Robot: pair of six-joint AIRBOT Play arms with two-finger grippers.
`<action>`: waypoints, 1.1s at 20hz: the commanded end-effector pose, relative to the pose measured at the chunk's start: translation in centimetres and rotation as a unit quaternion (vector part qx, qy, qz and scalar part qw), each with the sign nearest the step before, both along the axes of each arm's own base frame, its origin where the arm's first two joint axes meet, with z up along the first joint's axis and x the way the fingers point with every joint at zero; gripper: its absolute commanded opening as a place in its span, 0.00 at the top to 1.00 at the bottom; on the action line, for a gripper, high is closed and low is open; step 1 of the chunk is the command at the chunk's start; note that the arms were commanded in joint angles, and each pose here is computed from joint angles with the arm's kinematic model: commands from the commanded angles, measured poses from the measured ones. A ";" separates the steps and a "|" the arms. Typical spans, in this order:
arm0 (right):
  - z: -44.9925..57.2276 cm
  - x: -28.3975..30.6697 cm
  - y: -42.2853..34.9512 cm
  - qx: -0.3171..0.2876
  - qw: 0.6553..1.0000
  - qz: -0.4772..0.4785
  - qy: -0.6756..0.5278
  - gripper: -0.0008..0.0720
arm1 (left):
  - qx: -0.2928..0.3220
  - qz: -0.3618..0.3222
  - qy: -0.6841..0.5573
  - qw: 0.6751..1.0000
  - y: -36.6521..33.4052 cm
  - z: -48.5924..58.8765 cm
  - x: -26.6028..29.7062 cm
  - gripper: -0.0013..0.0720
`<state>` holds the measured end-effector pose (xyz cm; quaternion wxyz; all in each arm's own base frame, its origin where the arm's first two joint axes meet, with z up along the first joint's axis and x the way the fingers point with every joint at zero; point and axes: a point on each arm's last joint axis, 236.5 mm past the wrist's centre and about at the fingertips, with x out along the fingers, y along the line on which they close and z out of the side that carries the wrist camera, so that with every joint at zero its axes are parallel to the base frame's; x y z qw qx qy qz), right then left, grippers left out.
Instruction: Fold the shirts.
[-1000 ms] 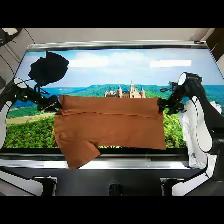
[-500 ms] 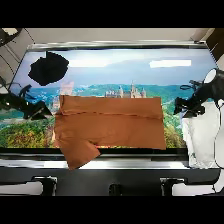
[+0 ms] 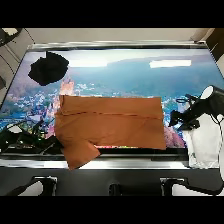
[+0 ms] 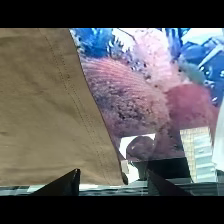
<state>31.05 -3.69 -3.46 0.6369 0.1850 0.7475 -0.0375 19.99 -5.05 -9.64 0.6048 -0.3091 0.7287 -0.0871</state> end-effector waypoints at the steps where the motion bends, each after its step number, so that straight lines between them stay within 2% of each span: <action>1: -0.3 -0.4 0.3 0.005 1.000 0.004 0.002 0.30 | -0.007 0.018 -0.011 1.000 -0.8 -0.8 -0.2 0.39; 2: -0.3 -0.5 0.3 0.005 1.000 0.004 0.004 0.30 | -0.006 0.020 -0.010 1.000 -0.8 -0.9 -0.3 0.39; 4: -0.8 -1.5 0.6 0.008 1.000 0.004 0.011 0.30 | 0.001 0.030 -0.012 0.999 -0.6 -1.4 -0.1 0.56; 5: -1.2 -2.5 0.9 0.011 1.000 0.006 0.018 0.30 | 0.001 0.032 -0.014 0.999 -0.6 -1.5 -0.1 0.59; 6: -1.7 -3.6 1.3 0.014 1.000 0.004 0.024 0.26 | 0.000 0.031 -0.012 0.999 -0.7 -1.6 -0.2 0.76; 7: -2.1 -4.7 1.9 0.021 0.999 0.000 0.025 0.20 | 0.000 0.031 -0.012 0.999 -0.7 -1.6 -0.3 0.89; 8: -2.4 -5.5 2.6 0.031 0.999 -0.005 0.024 0.19 | 0.000 0.028 -0.014 0.999 -0.7 -1.5 -0.3 0.94; 12: -4.9 -7.9 3.9 0.043 0.998 -0.024 0.029 0.18 | 0.000 0.027 -0.015 1.000 -0.7 -1.5 -0.3 0.95; 17: -6.7 -7.8 4.3 0.043 0.998 -0.048 0.014 0.22 | -0.002 0.024 -0.013 1.000 -0.8 -1.5 -0.4 0.95; 18: -7.1 -8.0 4.3 0.043 0.998 -0.051 0.015 0.24 | -0.002 0.024 -0.013 1.000 -0.8 -1.5 -0.4 0.95; 20: -7.8 -7.5 4.1 0.035 0.998 -0.058 -0.002 0.39 | -0.003 0.024 -0.013 1.000 -0.8 -1.5 -0.4 0.94; 21: -7.9 -6.9 3.9 0.033 0.997 -0.062 -0.014 0.41 | -0.004 0.023 -0.012 1.000 -0.8 -1.4 -0.5 0.94; 22: -7.9 -6.4 3.9 0.031 0.997 -0.066 -0.024 0.49 | -0.005 0.022 -0.011 1.000 -0.9 -1.4 -0.5 0.94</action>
